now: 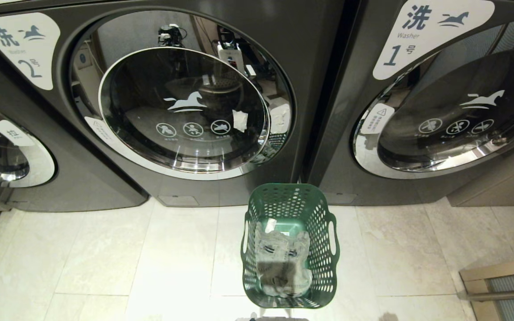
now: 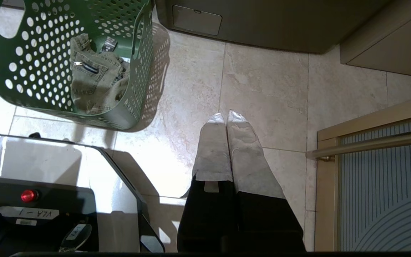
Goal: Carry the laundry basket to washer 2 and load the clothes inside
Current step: Open the lid of the washing machine
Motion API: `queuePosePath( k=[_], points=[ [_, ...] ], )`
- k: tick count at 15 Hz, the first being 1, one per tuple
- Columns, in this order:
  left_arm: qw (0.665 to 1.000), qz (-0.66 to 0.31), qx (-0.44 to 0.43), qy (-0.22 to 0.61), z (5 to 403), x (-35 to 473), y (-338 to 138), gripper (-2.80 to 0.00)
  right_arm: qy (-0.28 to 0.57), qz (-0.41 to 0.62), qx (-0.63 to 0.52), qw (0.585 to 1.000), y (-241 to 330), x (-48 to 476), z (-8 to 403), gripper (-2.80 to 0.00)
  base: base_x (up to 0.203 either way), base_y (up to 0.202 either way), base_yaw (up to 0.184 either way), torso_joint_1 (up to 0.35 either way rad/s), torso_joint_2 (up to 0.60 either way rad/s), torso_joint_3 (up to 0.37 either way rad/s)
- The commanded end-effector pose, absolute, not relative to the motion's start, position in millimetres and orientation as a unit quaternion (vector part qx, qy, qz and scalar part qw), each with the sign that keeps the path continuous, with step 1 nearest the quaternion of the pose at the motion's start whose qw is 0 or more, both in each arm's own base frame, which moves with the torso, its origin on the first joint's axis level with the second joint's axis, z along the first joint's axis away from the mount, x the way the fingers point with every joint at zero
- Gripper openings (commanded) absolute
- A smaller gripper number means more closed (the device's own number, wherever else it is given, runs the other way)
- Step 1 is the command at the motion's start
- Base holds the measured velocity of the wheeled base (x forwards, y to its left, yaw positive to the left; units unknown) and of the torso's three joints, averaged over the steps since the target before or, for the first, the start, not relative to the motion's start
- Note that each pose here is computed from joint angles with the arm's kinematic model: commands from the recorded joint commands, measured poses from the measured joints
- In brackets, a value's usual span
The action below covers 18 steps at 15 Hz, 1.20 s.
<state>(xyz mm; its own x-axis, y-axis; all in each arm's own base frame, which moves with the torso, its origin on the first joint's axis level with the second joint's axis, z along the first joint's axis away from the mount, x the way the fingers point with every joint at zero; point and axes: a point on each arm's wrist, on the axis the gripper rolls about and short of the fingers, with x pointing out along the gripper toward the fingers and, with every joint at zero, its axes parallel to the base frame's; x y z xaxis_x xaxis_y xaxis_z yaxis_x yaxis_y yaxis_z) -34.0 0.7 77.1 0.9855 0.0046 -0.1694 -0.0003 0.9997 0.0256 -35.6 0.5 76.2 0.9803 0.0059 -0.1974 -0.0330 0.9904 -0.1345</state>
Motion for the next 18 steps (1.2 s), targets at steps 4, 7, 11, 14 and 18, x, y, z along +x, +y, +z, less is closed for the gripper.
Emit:
queuePosePath(
  k=[4, 7, 11, 14, 18],
  points=[
    [0.996, 0.001, 0.013, 0.088, 76.7, -33.8, 0.7, -2.80, 0.101, 0.010, -0.069, 0.992, 0.5, -35.4, 76.1, -2.80, 0.000, 0.000, 0.000, 0.000, 0.00, 0.000],
    [0.996, 0.001, 0.012, 0.088, 76.7, -33.8, 0.7, -2.80, 0.101, 0.010, -0.069, 0.992, 0.5, -35.4, 76.1, -2.80, 0.000, 0.000, 0.000, 0.000, 0.00, 0.000],
    [0.996, 0.002, 0.012, 0.088, 76.7, -33.8, 0.7, -2.80, 0.101, 0.009, -0.069, 0.993, 0.5, -35.4, 76.1, -2.80, 0.000, 0.000, 0.000, 0.000, 0.00, 0.000],
    [0.996, 0.002, 0.013, 0.088, 76.7, -33.8, 0.7, -2.80, 0.101, 0.010, -0.068, 0.993, 0.5, -35.4, 76.1, -2.80, 0.000, 0.000, 0.000, 0.000, 0.00, 0.000],
    [0.996, 0.002, 0.013, 0.088, 76.7, -33.8, 0.7, -2.80, 0.101, 0.010, -0.068, 0.993, 0.5, -35.4, 76.1, -2.80, 0.000, 0.000, 0.000, 0.000, 0.00, 0.000]
  ],
)
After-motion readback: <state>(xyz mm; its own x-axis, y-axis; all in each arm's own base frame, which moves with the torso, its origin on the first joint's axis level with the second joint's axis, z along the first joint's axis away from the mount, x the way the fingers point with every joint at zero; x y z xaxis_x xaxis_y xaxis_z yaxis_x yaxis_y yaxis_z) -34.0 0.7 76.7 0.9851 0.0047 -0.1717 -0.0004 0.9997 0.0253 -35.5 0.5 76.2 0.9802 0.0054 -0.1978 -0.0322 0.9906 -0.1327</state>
